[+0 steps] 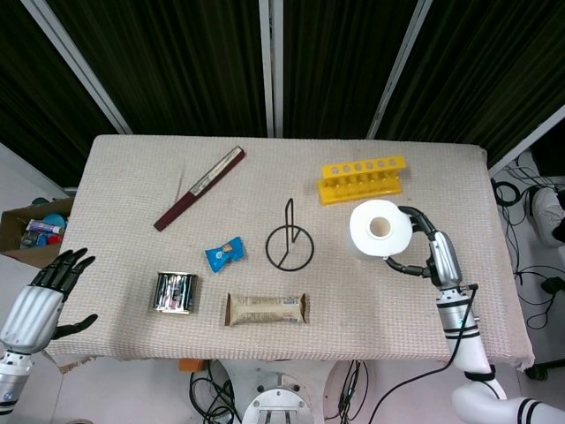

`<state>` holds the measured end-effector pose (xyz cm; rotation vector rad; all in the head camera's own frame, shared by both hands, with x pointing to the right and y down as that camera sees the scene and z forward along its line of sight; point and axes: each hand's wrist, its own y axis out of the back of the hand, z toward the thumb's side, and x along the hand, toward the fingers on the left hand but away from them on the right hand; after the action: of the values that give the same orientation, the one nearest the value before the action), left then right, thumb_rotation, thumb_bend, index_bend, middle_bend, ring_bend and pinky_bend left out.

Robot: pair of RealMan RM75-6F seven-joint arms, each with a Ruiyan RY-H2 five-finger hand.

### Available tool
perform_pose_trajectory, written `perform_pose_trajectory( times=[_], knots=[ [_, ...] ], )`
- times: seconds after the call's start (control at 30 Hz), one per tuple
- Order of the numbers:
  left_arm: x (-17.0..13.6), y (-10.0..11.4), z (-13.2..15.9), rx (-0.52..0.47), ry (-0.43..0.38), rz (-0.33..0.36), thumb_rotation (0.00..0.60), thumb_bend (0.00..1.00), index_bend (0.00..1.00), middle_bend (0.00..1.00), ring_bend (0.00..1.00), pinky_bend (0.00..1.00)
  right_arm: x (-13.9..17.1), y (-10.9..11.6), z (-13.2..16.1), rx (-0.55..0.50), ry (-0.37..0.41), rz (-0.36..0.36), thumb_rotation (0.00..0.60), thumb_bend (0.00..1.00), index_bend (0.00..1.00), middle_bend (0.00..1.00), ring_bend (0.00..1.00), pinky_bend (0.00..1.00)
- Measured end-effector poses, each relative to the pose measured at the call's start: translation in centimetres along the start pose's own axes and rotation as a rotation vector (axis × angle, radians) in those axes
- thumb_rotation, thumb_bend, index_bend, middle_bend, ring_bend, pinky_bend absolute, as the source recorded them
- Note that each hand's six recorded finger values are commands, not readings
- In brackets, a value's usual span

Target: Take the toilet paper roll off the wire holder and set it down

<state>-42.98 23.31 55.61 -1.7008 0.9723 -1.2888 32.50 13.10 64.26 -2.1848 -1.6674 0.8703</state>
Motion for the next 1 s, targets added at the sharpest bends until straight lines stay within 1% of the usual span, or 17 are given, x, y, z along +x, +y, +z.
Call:
perform_pose_trajectory(
  times=[0.07, 0.13, 0.2, 0.23, 0.27, 0.3, 0.33, 0.37, 0.4, 0.43, 0.53, 0.63, 0.7, 0.77, 0.83, 0.93, 1.0],
  knots=[
    [0.0, -0.1, -0.1, 0.001, 0.004, -0.003, 0.600, 0.11, 0.11, 0.06, 0.06, 0.22, 0.2, -0.7, -2.4, 0.029, -0.057, 0.024, 0.600, 0.24, 0.36, 0.37, 0.37, 0.41],
    [0.0, -0.1, -0.1, 0.002, 0.005, -0.003, 0.600, 0.11, 0.11, 0.06, 0.06, 0.22, 0.3, -1.4, -4.1, 0.043, -0.095, 0.046, 0.600, 0.24, 0.36, 0.37, 0.36, 0.40],
    [0.1, -0.1, 0.0, 0.002, 0.003, -0.003, 0.600, 0.11, 0.11, 0.06, 0.06, 0.22, 0.4, -2.4, -5.5, 0.040, -0.130, 0.076, 0.600, 0.22, 0.31, 0.34, 0.33, 0.39],
    [0.1, -0.1, 0.0, 0.002, 0.002, -0.003, 0.600, 0.11, 0.11, 0.06, 0.06, 0.22, 0.4, -2.8, -5.9, 0.034, -0.138, 0.088, 0.600, 0.20, 0.25, 0.29, 0.29, 0.35],
    [0.1, -0.1, -0.1, 0.002, 0.003, -0.004, 0.600, 0.11, 0.11, 0.06, 0.06, 0.22, 0.5, -3.2, -6.2, 0.026, -0.142, 0.108, 0.600, 0.17, 0.17, 0.22, 0.21, 0.29],
    [0.1, -0.1, -0.1, 0.002, 0.003, -0.004, 0.600, 0.11, 0.11, 0.06, 0.06, 0.22, 0.6, -3.6, -6.3, 0.021, -0.143, 0.127, 0.600, 0.12, 0.06, 0.11, 0.10, 0.16],
    [0.1, -0.1, -0.1, 0.002, 0.003, -0.005, 0.600, 0.11, 0.11, 0.06, 0.06, 0.22, 0.7, -3.9, -6.4, 0.018, -0.143, 0.152, 0.600, 0.09, 0.03, 0.07, 0.06, 0.11],
    [0.1, -0.1, -0.1, 0.002, 0.003, -0.004, 0.600, 0.11, 0.11, 0.06, 0.06, 0.22, 0.9, -4.4, -6.5, 0.017, -0.144, 0.187, 0.600, 0.04, 0.00, 0.01, 0.01, 0.03],
    [0.1, -0.1, 0.0, 0.002, 0.002, -0.004, 0.600, 0.11, 0.11, 0.06, 0.06, 0.22, 1.1, -4.7, -6.6, 0.020, -0.146, 0.207, 0.600, 0.01, 0.00, 0.00, 0.00, 0.00],
    [0.0, -0.1, 0.0, 0.002, 0.000, -0.004, 0.600, 0.11, 0.11, 0.06, 0.06, 0.22, 1.2, -4.8, -6.7, 0.023, -0.146, 0.216, 0.600, 0.00, 0.00, 0.00, 0.00, 0.00],
    [0.0, -0.1, 0.1, 0.002, -0.001, -0.004, 0.600, 0.11, 0.11, 0.06, 0.06, 0.22, 1.5, -4.0, -6.4, 0.043, -0.121, 0.195, 0.600, 0.00, 0.00, 0.00, 0.00, 0.00],
    [0.0, -0.1, 0.1, 0.003, 0.000, -0.003, 0.600, 0.11, 0.11, 0.06, 0.06, 0.22, 2.6, -2.0, -5.7, 0.096, -0.060, 0.146, 0.600, 0.01, 0.00, 0.00, 0.00, 0.00],
    [0.0, 0.0, 0.1, 0.003, 0.001, -0.001, 0.600, 0.11, 0.11, 0.06, 0.06, 0.22, 4.1, -0.1, -5.3, 0.169, -0.025, 0.108, 0.600, 0.03, 0.00, 0.00, 0.00, 0.00],
    [-0.1, 0.0, 0.1, 0.004, 0.004, 0.001, 0.600, 0.11, 0.11, 0.06, 0.06, 0.22, 5.9, 1.6, -5.3, 0.267, -0.018, 0.078, 0.600, 0.03, 0.00, 0.00, 0.00, 0.00],
    [0.0, 0.0, 0.0, 0.006, 0.008, 0.001, 0.600, 0.11, 0.11, 0.06, 0.06, 0.22, 7.7, 2.6, -5.7, 0.369, -0.041, 0.073, 0.600, 0.02, 0.00, 0.00, 0.00, 0.00],
    [0.1, -0.2, -0.1, 0.008, 0.011, -0.004, 0.600, 0.11, 0.11, 0.06, 0.06, 0.22, 11.2, 4.0, -6.6, 0.562, -0.105, 0.065, 0.600, 0.02, 0.00, 0.00, 0.00, 0.00],
    [0.1, -0.3, 0.0, 0.009, 0.007, -0.009, 0.600, 0.11, 0.11, 0.06, 0.06, 0.22, 13.7, 5.6, -6.7, 0.689, -0.149, 0.028, 0.600, 0.03, 0.00, 0.00, 0.00, 0.00]
  ],
)
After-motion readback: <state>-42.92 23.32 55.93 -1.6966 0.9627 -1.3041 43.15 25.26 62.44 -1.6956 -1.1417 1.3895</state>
